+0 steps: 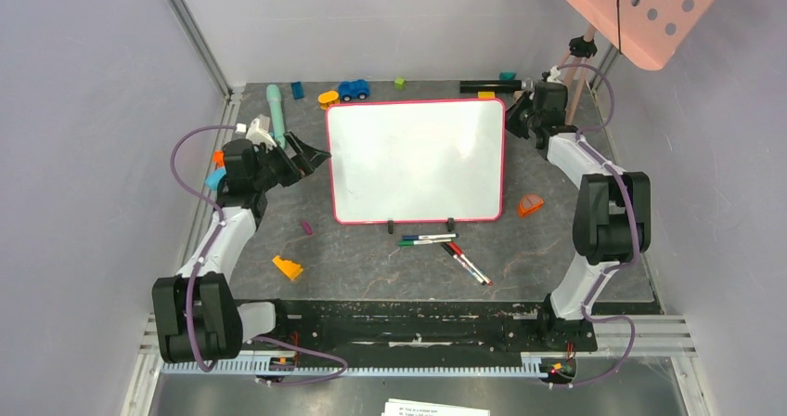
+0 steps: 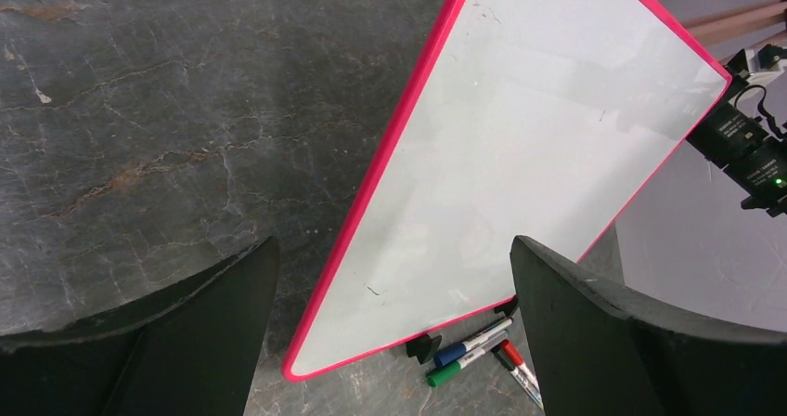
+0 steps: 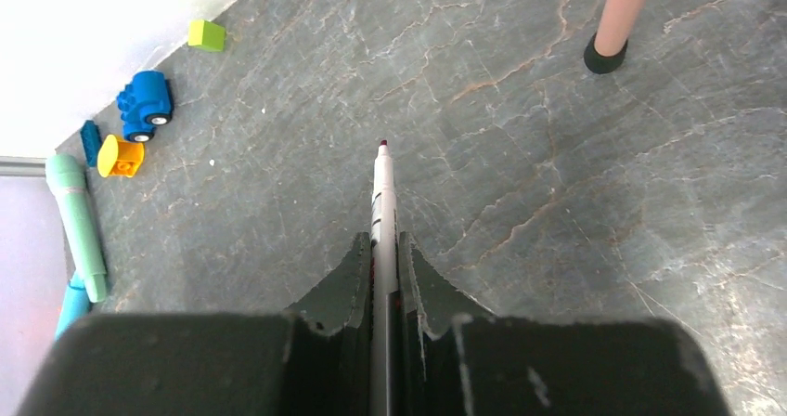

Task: Write a sentence on the whiteboard
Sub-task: Adjust the whiteboard at the center of the board.

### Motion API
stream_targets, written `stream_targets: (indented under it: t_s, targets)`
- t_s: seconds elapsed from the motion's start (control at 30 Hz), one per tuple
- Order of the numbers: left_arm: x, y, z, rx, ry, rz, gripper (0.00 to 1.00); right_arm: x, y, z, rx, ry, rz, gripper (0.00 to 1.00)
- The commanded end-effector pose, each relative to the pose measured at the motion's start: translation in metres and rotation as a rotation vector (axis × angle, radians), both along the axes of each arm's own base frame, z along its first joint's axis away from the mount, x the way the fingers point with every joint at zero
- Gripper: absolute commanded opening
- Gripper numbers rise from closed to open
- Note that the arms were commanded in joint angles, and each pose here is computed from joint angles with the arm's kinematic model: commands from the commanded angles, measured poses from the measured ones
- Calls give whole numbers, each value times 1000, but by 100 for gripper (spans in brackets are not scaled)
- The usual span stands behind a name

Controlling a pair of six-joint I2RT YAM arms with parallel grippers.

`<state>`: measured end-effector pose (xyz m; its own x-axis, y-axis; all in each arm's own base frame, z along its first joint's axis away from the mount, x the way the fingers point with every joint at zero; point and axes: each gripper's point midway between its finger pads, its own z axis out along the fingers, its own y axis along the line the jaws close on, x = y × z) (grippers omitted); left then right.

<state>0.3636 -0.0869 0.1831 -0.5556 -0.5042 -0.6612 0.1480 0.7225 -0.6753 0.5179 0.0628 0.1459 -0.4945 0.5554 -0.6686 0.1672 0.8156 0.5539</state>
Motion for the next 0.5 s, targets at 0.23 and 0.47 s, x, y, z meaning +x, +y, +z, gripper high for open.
stream_targets:
  t_s: [0.23, 0.47]
  targets:
    - [-12, 3, 6, 44, -57, -77, 100, -27, -15, 25, -88, -24, 8, 0]
    - [-5, 2, 8, 0, -61, -97, 100, -49, -29, 14, -141, 10, -39, 0]
